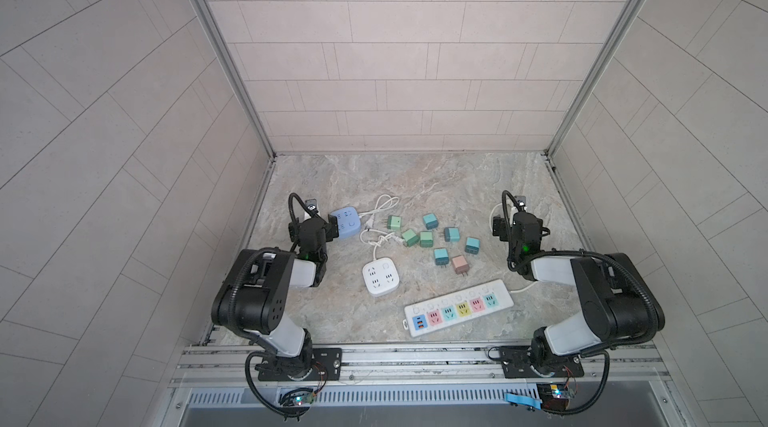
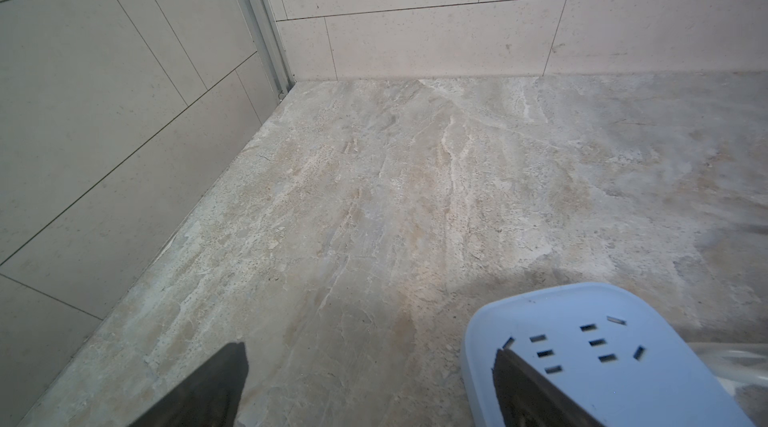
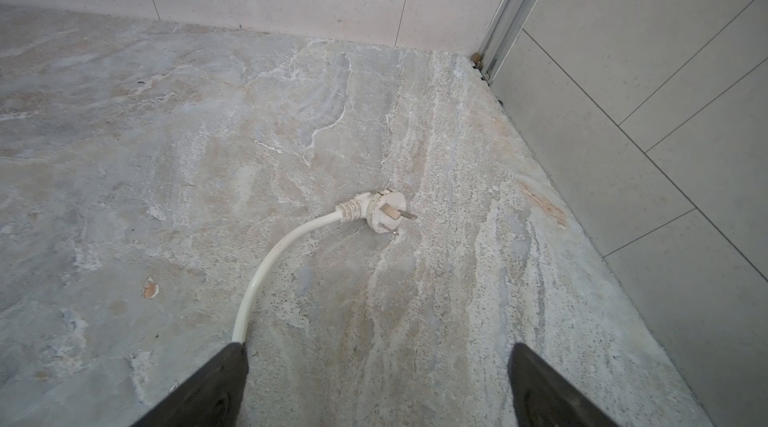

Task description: Insert the plug

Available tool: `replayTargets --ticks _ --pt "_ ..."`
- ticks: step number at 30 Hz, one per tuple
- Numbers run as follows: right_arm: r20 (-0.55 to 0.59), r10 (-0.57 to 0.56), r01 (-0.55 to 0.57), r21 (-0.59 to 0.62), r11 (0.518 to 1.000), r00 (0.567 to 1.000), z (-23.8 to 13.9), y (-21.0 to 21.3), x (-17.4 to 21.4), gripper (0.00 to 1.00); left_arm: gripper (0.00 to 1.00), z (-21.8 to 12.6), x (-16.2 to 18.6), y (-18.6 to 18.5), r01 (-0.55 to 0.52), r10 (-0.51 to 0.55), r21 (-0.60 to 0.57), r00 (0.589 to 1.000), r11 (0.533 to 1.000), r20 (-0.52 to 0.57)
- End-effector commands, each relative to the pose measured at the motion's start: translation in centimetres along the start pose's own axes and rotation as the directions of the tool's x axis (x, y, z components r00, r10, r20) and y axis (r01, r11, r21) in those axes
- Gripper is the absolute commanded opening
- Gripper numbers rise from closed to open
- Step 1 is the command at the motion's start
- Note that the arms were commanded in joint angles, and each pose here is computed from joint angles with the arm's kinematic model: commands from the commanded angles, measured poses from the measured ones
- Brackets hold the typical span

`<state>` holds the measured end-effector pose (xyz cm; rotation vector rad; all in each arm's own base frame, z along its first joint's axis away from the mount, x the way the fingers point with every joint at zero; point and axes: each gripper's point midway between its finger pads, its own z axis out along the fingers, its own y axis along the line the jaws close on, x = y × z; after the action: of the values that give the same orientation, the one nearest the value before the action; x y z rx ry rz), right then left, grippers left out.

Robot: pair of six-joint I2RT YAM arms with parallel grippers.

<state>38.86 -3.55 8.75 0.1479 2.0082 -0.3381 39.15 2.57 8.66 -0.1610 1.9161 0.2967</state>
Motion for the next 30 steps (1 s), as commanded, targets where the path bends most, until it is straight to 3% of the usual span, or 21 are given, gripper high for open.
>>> replayTargets --ticks 1,6,11,13,16,19,21,23,25,28,30 --pt "0.022 -0.001 0.001 0.007 1.000 1.000 -0.4 0.0 -0.2 0.99 1.00 0.1 -0.5 0.2 0.014 -0.014 -0.011 1.000 1.000 0.018" --pt "0.051 -0.028 0.025 0.058 0.998 0.998 -2.4 -0.4 -1.9 0.99 1.00 -1.7 -1.5 0.7 0.025 -0.021 -0.034 0.995 0.999 0.101" --pt "-0.096 0.006 0.008 0.151 0.989 0.995 -3.4 -2.1 -2.4 1.00 1.00 -4.7 -3.3 0.3 -0.045 0.057 -0.075 0.986 0.996 0.155" --pt "-0.151 0.039 -0.011 0.185 0.983 0.988 -3.4 -2.4 -3.3 0.99 1.00 -6.1 -5.1 0.0 -0.062 0.086 -0.164 0.986 0.985 0.142" --pt "-0.205 0.058 -0.019 0.191 0.981 0.977 -3.0 -1.9 -3.6 0.99 1.00 -6.9 -6.4 -1.4 -0.074 0.081 -0.121 0.995 0.990 0.058" --pt "-0.286 0.150 -0.076 0.253 0.964 0.946 -4.0 -2.7 -3.8 1.00 1.00 -7.3 -6.8 -1.5 -0.047 0.047 -0.120 0.999 0.992 -0.003" --pt "-0.302 0.155 -0.112 0.157 0.981 0.940 -3.9 -1.0 -3.8 1.00 1.00 -7.5 -6.7 -2.4 -0.014 0.012 -0.056 1.000 0.998 -0.027" --pt "-0.288 0.142 -0.122 0.089 0.989 0.947 -4.1 0.1 -4.0 1.00 1.00 -7.9 -6.6 -3.6 -0.029 0.030 0.032 0.999 0.999 -0.040" --pt "-0.261 0.147 -0.125 0.099 0.987 0.954 -4.5 -0.3 -4.0 0.99 1.00 -8.2 -6.4 -3.3 -0.007 0.008 0.029 1.000 1.000 -0.022" --pt "-0.212 0.196 -0.148 0.221 0.964 0.957 -5.5 -2.8 -3.8 0.99 1.00 -8.8 -5.9 -2.2 0.043 -0.043 -0.002 0.999 0.999 -0.007" --pt "-0.160 0.257 -0.191 0.342 0.920 0.953 -6.6 -5.1 -3.4 1.00 1.00 -9.0 -5.7 -2.6 0.050 -0.050 0.032 0.999 0.998 -0.010"
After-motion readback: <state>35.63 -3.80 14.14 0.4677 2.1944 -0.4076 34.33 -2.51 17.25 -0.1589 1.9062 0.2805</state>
